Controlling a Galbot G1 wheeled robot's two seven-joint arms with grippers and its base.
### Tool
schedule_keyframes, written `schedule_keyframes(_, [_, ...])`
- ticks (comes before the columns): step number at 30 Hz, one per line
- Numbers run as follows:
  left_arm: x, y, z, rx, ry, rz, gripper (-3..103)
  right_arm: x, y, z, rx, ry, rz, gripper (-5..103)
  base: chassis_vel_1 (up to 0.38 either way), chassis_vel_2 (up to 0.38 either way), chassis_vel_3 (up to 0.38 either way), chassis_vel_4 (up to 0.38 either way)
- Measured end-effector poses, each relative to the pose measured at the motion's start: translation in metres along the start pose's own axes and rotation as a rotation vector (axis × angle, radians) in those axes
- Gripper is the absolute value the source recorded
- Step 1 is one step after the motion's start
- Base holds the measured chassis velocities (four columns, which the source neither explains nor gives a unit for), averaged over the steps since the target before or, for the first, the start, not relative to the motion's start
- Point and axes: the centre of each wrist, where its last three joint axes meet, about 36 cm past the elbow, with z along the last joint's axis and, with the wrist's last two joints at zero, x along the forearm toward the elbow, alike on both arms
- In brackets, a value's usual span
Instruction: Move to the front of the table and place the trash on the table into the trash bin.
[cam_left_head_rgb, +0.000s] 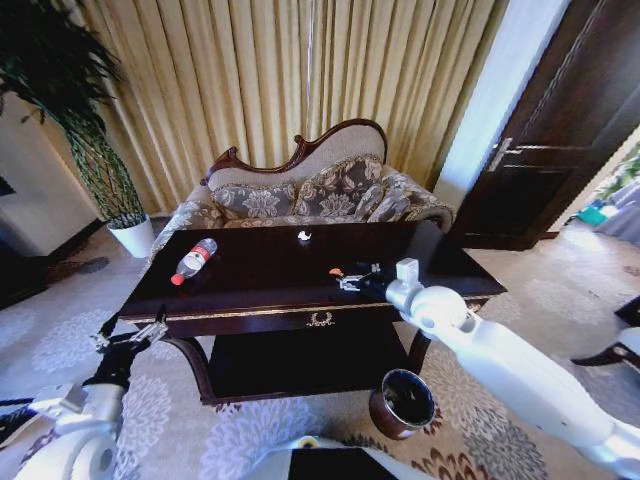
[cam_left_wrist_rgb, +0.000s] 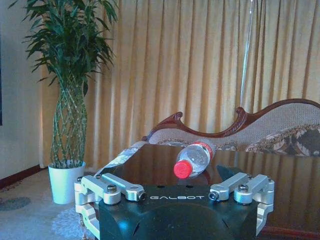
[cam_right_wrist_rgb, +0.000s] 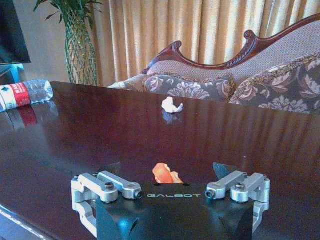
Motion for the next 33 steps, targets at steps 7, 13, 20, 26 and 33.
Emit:
schedule_keyframes(7, [0.0, 0.001, 0.0, -0.002, 0.001, 0.0, 100, -0.015, -0.002, 0.001, -0.011, 0.008, 0.011, 100, 0.0, 0.0, 0.0, 0.0])
schedule_keyframes(13, [0.0, 0.002, 0.001, -0.001, 0.002, -0.004, 100, -0.023, -0.002, 0.0, -0.019, 0.006, 0.01, 100, 0.0, 0.0, 0.0, 0.0])
schedule_keyframes(20, [-0.001, 0.002, 0.003, 0.001, 0.004, -0.007, 100, -0.025, 0.001, 0.002, -0.02, 0.01, 0.004, 100, 0.0, 0.0, 0.0, 0.0])
schedule_keyframes(26, [0.0, 0.002, 0.003, 0.004, 0.004, -0.012, 100, -0.026, 0.002, 0.004, -0.021, 0.016, 0.002, 100, 0.0, 0.0, 0.0, 0.0])
schedule_keyframes(33, [0.0, 0.001, 0.003, 0.005, 0.001, -0.013, 100, -0.025, 0.001, 0.009, -0.017, 0.018, 0.016, 100, 0.0, 0.0, 0.0, 0.0])
